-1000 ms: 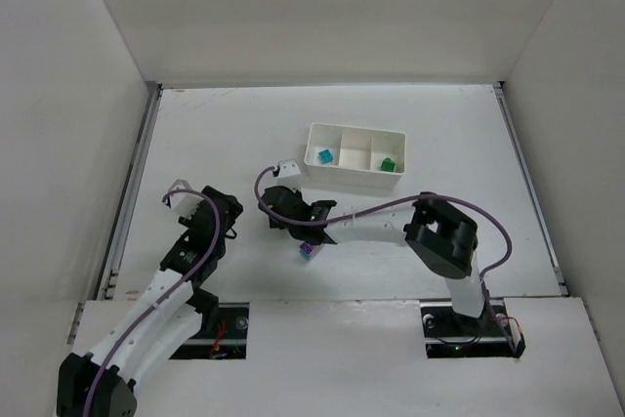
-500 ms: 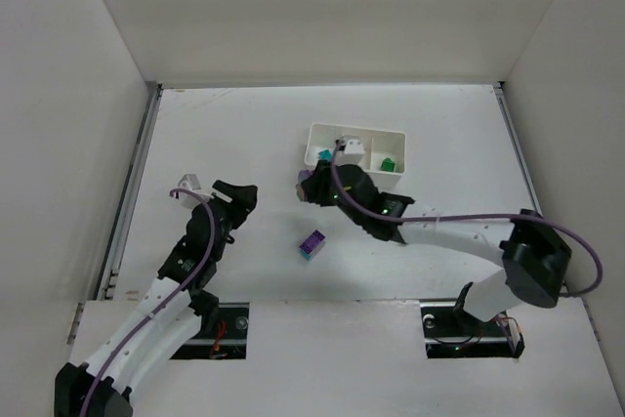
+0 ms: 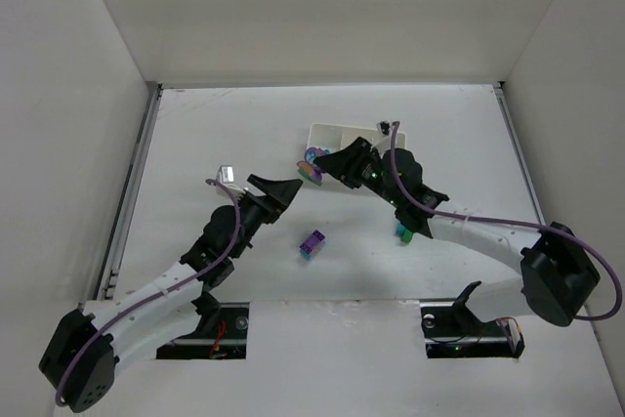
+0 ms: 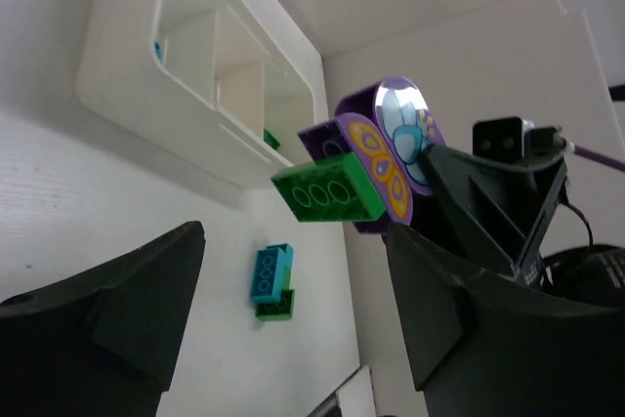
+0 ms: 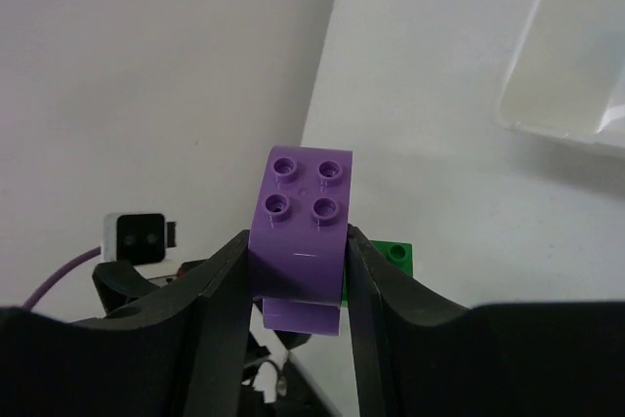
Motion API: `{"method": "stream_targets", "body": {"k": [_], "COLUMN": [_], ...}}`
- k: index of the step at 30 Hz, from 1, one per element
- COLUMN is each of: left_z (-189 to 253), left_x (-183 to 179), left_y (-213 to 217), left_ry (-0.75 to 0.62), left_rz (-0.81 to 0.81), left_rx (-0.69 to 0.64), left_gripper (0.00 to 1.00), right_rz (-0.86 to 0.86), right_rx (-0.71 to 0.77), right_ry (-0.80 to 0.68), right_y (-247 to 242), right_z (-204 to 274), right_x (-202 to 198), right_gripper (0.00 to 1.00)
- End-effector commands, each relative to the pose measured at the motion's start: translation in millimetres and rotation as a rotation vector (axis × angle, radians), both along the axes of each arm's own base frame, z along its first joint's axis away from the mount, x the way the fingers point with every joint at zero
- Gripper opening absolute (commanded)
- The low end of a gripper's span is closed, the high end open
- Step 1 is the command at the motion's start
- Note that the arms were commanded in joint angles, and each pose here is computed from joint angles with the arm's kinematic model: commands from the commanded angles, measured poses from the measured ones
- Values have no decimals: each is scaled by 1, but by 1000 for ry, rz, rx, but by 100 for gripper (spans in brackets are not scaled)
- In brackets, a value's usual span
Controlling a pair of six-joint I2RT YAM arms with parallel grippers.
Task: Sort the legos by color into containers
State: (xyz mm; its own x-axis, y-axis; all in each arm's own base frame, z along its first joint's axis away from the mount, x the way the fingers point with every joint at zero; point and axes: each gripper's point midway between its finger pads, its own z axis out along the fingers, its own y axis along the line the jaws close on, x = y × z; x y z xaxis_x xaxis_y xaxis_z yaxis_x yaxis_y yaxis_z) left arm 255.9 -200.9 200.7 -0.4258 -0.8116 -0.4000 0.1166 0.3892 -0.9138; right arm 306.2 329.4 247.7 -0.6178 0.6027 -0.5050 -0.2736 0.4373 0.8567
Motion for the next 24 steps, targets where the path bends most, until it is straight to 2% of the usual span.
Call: {"method": "stream_targets", "body": {"k": [1, 6, 12, 15, 18, 24], "left_z": [45, 48, 54, 53, 49, 57], "left_x": [-5, -9, -16, -16, -10, -4], "left_y": [-15, -10, -30, -40, -48, -61], "left_ry": [-154, -228, -303, -341, -385, -471], "left_rz": [-29, 30, -13, -19, -8, 14], "left_rx": [-70, 35, 150, 244, 391, 545], "left_gripper": [73, 67, 57, 56, 58, 62], "right_rz": [61, 15, -18, -9, 13, 19], "right_rx": [195, 240, 266, 296, 342, 358], "right_ry": [-11, 35, 78, 116, 141, 173], "right_y": [6, -9, -20, -22, -25, -31], "right_z": [39, 39, 33, 29, 30, 23], "right_x": [-5, 3, 12, 14, 12, 8], "right_gripper": [33, 31, 30, 30, 29, 29]}}
